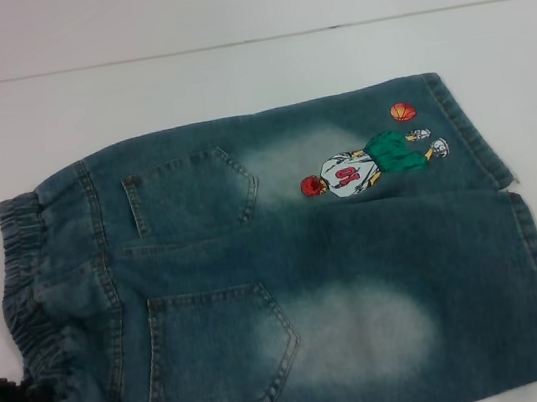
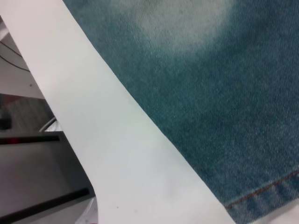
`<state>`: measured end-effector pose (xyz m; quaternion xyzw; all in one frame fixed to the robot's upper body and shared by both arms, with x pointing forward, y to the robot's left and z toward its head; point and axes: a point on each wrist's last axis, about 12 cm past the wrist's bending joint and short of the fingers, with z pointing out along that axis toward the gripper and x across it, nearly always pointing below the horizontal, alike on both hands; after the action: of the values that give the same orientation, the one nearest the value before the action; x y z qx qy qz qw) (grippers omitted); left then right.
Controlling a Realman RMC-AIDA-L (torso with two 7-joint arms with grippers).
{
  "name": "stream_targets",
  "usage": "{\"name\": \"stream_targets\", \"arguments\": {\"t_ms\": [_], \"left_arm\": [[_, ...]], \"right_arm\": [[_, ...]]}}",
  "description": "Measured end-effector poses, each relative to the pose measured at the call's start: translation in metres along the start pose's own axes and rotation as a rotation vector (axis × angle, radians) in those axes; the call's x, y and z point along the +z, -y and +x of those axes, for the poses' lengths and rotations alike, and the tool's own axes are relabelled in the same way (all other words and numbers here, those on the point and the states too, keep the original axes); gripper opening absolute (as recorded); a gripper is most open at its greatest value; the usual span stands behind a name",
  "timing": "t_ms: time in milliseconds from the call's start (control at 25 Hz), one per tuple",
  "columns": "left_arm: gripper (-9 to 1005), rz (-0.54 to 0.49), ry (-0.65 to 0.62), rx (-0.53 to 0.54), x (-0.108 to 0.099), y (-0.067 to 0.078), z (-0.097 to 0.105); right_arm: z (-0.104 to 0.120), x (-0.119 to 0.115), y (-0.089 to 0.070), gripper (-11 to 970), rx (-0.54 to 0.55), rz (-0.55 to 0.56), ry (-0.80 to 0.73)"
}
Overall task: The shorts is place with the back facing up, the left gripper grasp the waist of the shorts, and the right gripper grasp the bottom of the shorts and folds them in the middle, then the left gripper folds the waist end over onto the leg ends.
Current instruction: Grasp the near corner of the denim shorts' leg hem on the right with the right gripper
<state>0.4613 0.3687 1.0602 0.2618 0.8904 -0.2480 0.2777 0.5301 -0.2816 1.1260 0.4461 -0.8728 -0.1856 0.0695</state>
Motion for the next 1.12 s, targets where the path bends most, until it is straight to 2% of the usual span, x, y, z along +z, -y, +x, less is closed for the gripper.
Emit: {"name": "stream_targets", "arguments": {"t_ms": [320,600,1120], "left_arm": [[95,0.002,-0.001,0.000,0.000,0.000,0.000],[95,0.001,-0.002,0.000,0.000,0.000,0.000],[94,-0.001,-0.004,0.003,0.000,0.000,0.000]], "right_arm": [[-0.004,0.002,0.001,869,0.011,0.017,-0.016],[-0.009,0.012,0.002,868,0.012,0.012,-0.036],[-0.014,0.010,0.001,864,-0.019,0.005,0.014]]}}
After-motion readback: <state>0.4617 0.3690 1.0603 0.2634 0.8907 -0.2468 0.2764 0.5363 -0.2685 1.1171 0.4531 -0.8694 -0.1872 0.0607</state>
